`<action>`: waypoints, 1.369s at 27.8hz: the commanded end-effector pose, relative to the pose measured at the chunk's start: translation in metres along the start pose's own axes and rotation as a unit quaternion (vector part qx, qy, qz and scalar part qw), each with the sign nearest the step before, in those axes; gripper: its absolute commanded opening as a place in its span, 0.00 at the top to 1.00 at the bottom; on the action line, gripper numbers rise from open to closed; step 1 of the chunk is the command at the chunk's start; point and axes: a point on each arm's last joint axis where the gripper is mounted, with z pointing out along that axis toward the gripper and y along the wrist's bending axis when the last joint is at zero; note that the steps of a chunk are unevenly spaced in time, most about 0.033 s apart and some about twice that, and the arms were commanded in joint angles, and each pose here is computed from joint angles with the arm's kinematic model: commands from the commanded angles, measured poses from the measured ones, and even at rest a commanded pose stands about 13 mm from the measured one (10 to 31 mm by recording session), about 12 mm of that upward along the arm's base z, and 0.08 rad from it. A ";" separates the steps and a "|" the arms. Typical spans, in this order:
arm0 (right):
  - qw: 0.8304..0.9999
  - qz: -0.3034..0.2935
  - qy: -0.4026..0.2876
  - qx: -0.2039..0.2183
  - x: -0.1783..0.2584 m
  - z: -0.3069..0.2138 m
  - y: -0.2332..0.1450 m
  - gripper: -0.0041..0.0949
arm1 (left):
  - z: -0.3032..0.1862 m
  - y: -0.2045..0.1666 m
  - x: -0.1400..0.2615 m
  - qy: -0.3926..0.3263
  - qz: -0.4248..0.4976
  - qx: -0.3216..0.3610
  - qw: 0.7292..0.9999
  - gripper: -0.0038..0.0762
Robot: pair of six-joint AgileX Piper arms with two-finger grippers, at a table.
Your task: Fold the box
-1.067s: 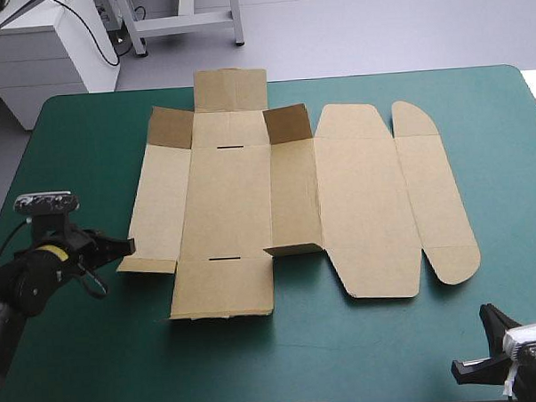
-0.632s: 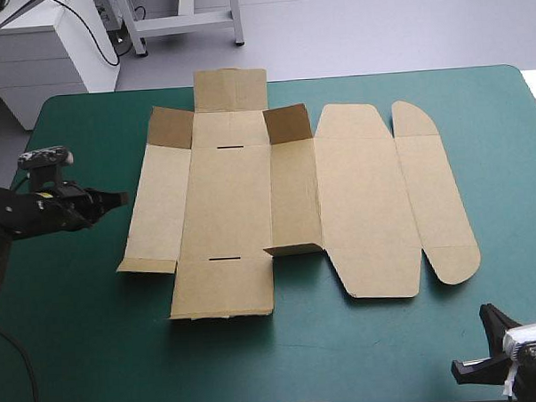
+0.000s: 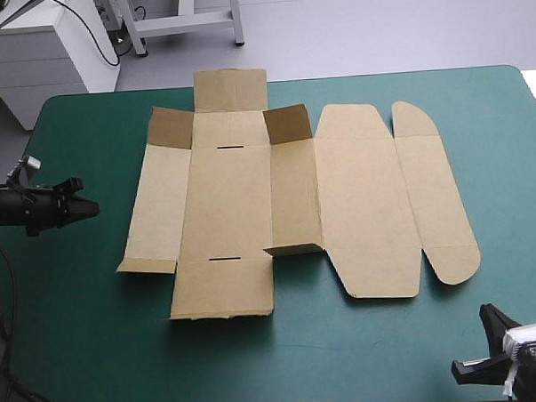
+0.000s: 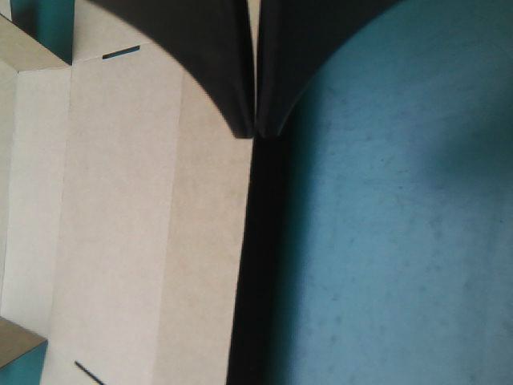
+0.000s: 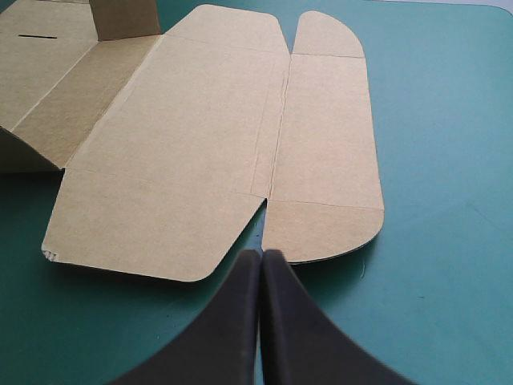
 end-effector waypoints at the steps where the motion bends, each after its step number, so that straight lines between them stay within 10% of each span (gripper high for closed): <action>1: 0.998 -0.002 -0.061 0.003 -0.011 -0.008 0.000 0.98 | -0.013 -0.018 0.001 0.014 0.013 0.030 0.999 0.95; 6: 0.998 -0.002 -0.061 0.003 -0.011 -0.008 0.000 0.98 | -0.005 -0.022 0.000 0.019 0.013 0.029 0.999 0.89; 14: 0.998 -0.002 -0.061 0.003 -0.011 -0.008 0.000 0.98 | 0.019 -0.034 0.004 0.053 0.044 -0.032 0.997 0.27; 38: 0.998 -0.002 -0.061 0.003 -0.011 -0.008 0.000 0.98 | 0.104 -0.045 0.019 0.162 -0.005 0.067 0.985 0.27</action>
